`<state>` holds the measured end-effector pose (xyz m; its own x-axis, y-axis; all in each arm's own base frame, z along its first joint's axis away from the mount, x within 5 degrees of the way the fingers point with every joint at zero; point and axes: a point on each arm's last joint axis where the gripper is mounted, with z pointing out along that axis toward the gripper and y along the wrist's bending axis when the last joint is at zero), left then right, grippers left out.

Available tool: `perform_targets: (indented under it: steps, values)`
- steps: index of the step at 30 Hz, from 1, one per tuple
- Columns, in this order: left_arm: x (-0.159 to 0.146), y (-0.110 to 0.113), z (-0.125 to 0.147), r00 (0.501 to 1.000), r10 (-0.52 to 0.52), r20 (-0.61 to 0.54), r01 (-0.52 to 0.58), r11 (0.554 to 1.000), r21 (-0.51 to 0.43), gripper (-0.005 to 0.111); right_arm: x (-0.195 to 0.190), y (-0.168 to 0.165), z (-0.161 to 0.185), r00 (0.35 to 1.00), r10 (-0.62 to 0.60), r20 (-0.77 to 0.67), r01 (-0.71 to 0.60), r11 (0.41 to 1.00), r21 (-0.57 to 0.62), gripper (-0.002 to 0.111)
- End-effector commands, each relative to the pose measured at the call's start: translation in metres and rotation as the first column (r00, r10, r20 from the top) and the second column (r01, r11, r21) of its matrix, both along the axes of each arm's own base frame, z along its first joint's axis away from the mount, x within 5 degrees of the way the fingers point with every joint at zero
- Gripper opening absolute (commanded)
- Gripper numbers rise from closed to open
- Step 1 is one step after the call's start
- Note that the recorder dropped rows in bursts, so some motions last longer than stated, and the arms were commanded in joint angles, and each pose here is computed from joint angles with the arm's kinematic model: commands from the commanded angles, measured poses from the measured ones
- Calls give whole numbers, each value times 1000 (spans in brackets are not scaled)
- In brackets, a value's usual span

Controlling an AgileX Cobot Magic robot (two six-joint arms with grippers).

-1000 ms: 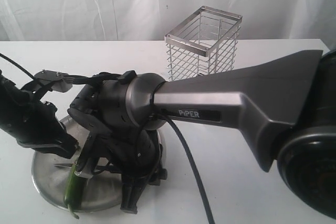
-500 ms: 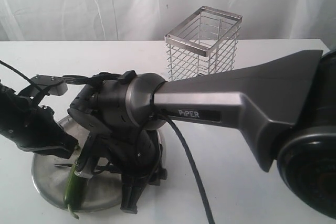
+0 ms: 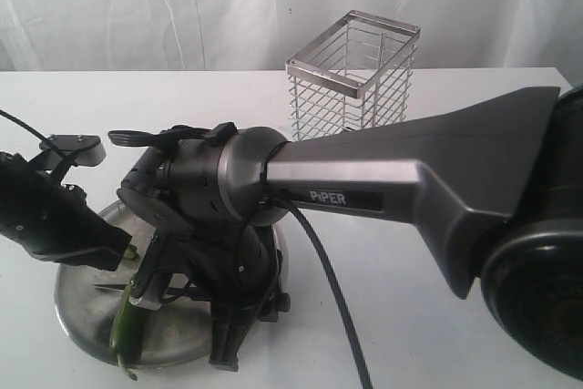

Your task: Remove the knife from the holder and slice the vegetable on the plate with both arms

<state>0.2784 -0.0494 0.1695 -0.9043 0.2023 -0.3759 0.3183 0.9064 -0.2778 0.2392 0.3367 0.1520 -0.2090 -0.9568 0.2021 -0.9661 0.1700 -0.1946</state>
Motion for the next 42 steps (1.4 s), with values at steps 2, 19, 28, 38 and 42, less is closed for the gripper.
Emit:
perform_targets:
  steps: [2,19,28,38,42]
  values:
    - [2,0,-4,1000,15,11,-15,1000,-3,0,2,0,0,1000,6,11,-6,1000,3,0]
    - [15,-2,-47,992,-3,-128,3,1000,-2,0,1,0,0,1000,-3,0,3,1000,10,0]
    - [17,-2,9,997,-74,11,74,997,1,0,2,0,1,1000,-2,14,2,1000,6,0]
    - [-2,-1,13,995,-84,-60,85,996,20,0,2,0,1,1000,-4,14,4,1000,6,0]
    - [-4,-2,12,995,-79,-68,80,997,13,0,2,0,1,1000,-5,16,5,1000,5,0]
